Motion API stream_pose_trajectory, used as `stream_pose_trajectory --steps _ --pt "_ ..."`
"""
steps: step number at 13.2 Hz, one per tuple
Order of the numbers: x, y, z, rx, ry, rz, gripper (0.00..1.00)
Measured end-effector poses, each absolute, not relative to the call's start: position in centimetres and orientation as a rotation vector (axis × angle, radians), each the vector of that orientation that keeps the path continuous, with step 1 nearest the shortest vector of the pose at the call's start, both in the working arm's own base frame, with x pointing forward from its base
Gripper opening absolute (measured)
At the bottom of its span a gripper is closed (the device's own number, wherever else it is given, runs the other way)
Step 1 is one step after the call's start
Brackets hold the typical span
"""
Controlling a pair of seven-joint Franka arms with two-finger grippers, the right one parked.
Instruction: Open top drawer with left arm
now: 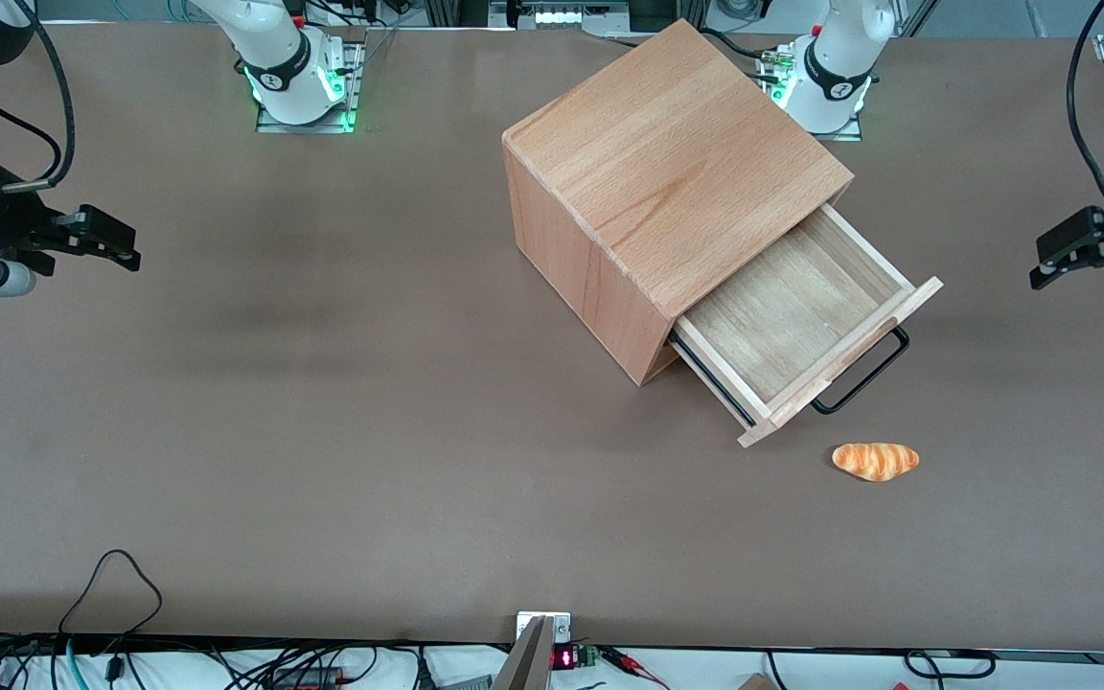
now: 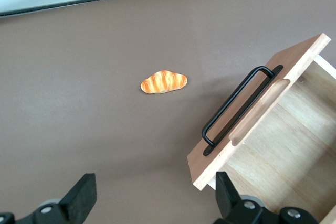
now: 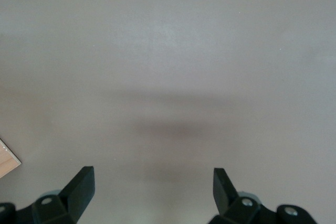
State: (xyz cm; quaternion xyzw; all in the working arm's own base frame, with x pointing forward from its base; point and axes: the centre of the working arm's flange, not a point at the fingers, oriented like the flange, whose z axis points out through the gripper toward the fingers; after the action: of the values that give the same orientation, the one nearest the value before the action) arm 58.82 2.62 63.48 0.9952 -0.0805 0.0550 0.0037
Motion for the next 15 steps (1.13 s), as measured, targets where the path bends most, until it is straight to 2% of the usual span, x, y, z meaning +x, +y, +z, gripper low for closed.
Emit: stream_pose_trajectory --steps 9,15 --pt "56.4 1.4 64.1 3.120 -0.176 0.157 1.00" --pt "55.9 1.9 63.9 3.120 -0.157 0.115 1.00"
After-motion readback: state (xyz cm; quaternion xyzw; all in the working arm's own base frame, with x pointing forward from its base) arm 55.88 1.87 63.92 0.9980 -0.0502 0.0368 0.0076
